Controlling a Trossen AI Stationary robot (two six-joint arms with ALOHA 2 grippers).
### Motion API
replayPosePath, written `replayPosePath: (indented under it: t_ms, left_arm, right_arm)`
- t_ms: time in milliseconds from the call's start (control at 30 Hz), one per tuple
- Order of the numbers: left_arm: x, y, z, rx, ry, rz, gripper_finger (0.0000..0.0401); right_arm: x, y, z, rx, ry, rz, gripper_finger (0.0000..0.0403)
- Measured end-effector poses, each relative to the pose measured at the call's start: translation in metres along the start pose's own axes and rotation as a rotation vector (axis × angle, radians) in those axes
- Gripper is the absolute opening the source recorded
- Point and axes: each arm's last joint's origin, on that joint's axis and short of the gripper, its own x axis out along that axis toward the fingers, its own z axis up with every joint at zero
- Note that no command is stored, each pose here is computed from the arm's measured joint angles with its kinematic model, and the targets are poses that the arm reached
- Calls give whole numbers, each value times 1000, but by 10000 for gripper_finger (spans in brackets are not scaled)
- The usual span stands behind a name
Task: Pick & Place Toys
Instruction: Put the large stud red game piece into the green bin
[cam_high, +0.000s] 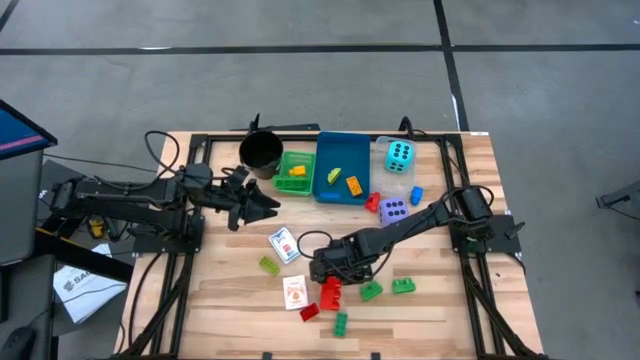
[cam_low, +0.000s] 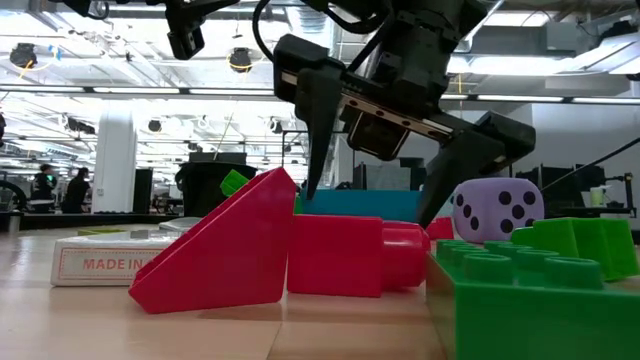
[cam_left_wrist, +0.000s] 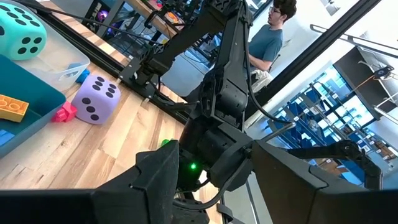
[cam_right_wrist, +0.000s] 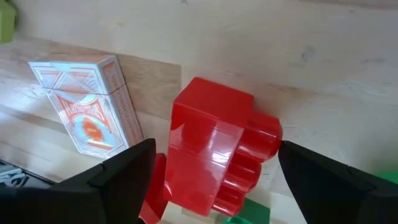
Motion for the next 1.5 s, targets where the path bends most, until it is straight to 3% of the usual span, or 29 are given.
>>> replayPosePath:
  t_ms: [567, 1033, 1500]
  left_arm:
    - [0, 0, 0, 0, 1, 0, 197]
    - [0, 0, 0, 2, 1, 1, 197]
    - [0, 2, -2, 24, 25, 21, 197]
  right_arm:
    - [1, -4, -4, 37, -3, -29, 333]
    - [1, 1, -5, 25, 6, 20, 333]
    - [40, 15, -6, 44, 90, -29, 321]
